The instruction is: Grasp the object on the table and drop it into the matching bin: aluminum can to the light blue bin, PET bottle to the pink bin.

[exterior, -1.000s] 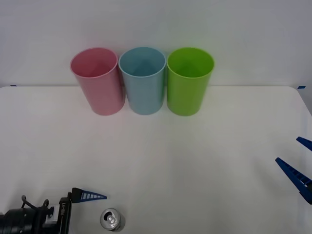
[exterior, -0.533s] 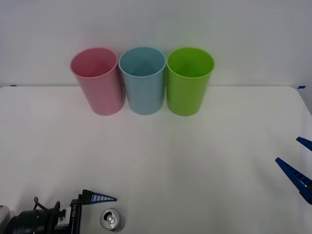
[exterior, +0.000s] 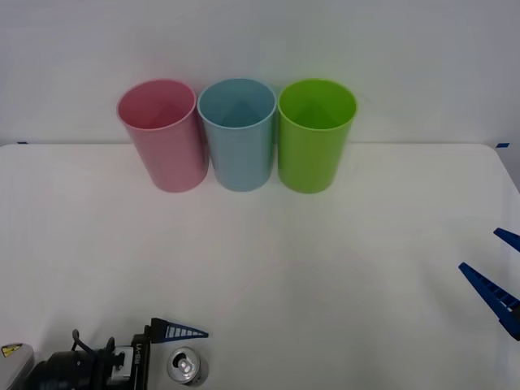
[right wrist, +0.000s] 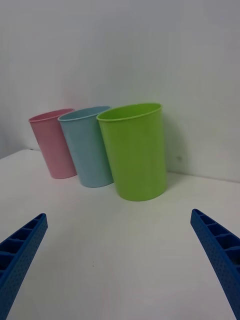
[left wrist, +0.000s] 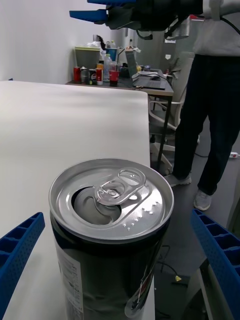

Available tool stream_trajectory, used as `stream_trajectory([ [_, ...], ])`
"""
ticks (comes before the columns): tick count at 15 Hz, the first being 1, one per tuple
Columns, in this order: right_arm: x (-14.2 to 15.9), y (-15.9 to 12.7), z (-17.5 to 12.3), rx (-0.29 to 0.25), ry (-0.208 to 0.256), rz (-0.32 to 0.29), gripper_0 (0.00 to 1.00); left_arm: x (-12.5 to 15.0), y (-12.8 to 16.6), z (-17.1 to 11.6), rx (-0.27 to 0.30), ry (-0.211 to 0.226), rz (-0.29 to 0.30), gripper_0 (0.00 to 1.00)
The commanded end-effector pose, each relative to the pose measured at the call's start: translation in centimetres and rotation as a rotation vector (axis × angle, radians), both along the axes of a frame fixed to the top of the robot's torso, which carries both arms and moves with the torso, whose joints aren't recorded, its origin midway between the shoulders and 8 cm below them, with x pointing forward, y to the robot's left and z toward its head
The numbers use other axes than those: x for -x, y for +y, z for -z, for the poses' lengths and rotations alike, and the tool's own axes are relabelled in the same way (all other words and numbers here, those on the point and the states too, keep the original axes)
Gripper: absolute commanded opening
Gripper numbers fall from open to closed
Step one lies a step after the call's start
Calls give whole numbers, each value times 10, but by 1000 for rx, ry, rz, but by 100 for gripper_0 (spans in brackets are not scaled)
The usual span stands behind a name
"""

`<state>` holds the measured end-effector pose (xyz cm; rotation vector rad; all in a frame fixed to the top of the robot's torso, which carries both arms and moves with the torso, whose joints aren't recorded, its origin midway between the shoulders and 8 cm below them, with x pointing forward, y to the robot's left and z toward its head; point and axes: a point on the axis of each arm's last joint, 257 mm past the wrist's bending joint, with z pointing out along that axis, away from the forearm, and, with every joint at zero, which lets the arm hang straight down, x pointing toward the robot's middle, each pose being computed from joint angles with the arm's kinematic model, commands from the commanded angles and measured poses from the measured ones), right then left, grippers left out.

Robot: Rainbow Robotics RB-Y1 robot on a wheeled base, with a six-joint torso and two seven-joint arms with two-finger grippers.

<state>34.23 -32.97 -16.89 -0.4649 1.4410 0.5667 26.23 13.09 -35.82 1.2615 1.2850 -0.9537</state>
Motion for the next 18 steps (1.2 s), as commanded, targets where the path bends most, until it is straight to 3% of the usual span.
stream_trajectory([
  [1, 0, 0, 0, 0, 0, 0, 100, 0, -1, 0, -2, -6, 2, 100],
  [6, 0, 0, 0, 0, 0, 0, 100, -1, 1, 3, -19, -23, 6, 100],
  [7, 0, 0, 0, 0, 0, 0, 100, -1, 2, 3, -20, -22, 6, 90],
  [8, 0, 0, 0, 0, 0, 0, 100, -1, 1, 3, -19, -21, 6, 49],
  [9, 0, 0, 0, 0, 0, 0, 100, -1, 1, 2, -18, -23, 5, 23],
  [10, 0, 0, 0, 0, 0, 0, 100, -1, 1, 1, -14, -24, 3, 2],
  [18, 0, 0, 0, 0, 0, 0, 100, -5, 3, -3, 0, -24, -11, 0],
])
